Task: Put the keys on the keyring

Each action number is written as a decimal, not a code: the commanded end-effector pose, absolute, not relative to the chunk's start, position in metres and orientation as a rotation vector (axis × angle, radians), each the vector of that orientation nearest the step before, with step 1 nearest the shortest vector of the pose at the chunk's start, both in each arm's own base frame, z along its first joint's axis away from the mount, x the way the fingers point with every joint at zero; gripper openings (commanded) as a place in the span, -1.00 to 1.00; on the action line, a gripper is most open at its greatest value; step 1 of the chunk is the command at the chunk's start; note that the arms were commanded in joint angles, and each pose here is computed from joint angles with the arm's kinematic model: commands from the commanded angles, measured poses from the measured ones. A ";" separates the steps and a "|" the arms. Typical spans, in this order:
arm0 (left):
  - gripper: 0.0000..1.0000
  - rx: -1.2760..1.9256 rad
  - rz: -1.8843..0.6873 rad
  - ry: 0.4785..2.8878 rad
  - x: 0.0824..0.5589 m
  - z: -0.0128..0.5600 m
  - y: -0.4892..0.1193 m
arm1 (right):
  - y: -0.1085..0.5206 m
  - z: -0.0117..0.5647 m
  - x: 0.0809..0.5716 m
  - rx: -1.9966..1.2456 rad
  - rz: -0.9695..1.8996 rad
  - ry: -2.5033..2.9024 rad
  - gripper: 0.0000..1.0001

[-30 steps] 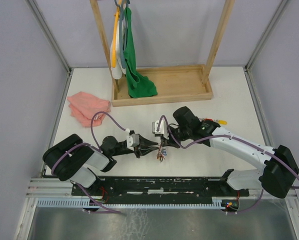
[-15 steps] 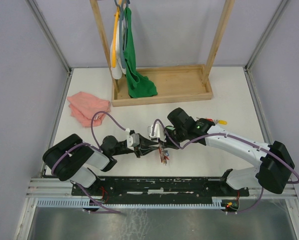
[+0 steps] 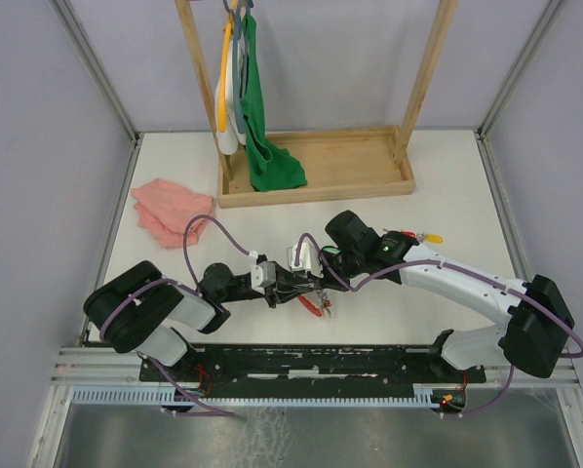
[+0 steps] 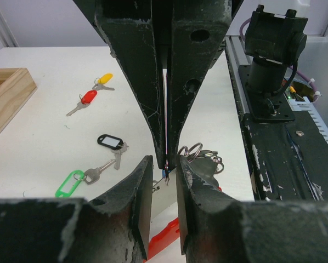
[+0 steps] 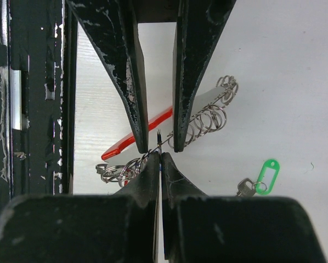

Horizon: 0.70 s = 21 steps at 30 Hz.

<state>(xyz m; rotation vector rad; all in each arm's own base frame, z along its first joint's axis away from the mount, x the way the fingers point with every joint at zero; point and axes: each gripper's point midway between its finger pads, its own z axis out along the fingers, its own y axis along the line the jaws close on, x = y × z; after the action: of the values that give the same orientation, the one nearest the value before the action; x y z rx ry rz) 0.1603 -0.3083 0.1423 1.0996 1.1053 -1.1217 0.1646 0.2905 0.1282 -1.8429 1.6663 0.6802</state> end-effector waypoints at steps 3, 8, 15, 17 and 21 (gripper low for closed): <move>-0.42 1.111 -1.034 1.024 0.167 0.155 -0.310 | 0.307 0.157 0.176 -1.802 0.663 1.555 -0.99; -0.44 1.113 -1.019 1.032 0.169 0.153 -0.309 | 0.308 0.158 0.175 -1.801 0.664 1.546 -0.99; -0.56 1.120 -1.015 1.035 0.170 0.152 -0.311 | 0.310 0.160 0.175 -1.797 0.666 1.531 -0.99; -0.60 1.121 -1.012 1.040 0.171 0.150 -0.311 | 0.310 0.159 0.175 -1.797 0.666 1.534 -0.99; -0.84 1.121 -1.009 1.036 0.172 0.151 -0.312 | 0.311 0.158 0.174 -1.801 0.668 1.529 -0.99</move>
<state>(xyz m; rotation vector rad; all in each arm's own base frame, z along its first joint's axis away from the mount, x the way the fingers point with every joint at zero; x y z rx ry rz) 0.1645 -0.3078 0.1333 1.1250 1.1221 -1.0683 0.1660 0.2922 0.1288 -1.8446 1.6542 0.6634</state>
